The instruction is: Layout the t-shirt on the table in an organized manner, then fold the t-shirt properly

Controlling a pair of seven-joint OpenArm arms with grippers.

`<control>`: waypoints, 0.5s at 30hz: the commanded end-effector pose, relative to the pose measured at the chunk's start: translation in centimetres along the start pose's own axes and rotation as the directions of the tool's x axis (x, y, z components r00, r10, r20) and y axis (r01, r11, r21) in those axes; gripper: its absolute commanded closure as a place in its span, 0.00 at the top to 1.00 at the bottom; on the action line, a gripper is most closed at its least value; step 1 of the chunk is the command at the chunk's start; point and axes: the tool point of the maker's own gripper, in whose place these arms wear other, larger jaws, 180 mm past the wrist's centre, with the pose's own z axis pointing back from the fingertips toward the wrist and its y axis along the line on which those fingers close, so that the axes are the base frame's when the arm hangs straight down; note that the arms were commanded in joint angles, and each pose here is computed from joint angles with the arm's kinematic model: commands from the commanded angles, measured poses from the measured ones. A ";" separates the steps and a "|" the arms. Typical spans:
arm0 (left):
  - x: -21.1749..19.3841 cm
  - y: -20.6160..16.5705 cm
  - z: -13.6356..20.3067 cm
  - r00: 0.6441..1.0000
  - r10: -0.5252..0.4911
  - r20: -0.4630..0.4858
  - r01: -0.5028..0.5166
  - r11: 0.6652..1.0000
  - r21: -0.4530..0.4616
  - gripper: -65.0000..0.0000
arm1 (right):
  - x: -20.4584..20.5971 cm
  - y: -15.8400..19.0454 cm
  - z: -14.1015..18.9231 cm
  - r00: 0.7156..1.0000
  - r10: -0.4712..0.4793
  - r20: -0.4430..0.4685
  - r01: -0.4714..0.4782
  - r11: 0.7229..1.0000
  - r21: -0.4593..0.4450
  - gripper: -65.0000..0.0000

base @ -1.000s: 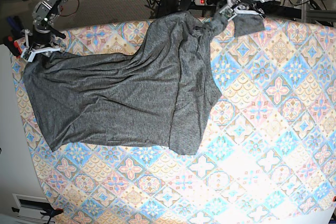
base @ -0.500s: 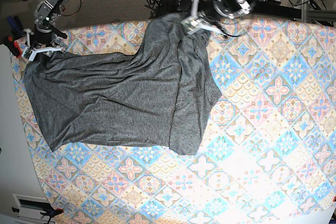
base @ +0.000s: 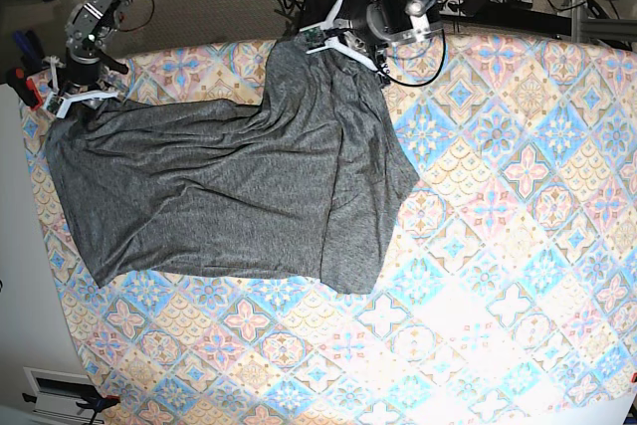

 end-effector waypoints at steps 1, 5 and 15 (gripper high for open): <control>11.5 1.1 2.6 0.869 0.108 0.484 -0.106 0.994 -0.031 0.00 | 0.5 0.4 -0.2 1.000 0.017 0.003 -0.017 1.000 0.023 0.37; 12.3 4.5 3.3 0.855 0.087 0.511 -0.129 0.991 0.046 0.00 | 0.5 1.0 -0.3 1.000 0.021 0.002 -0.021 0.999 0.035 0.37; 0.3 12.3 4.3 0.939 0.204 0.276 -0.275 0.929 0.249 0.00 | 0.4 1.0 -0.3 1.000 0.022 -0.003 -0.021 0.999 0.035 0.38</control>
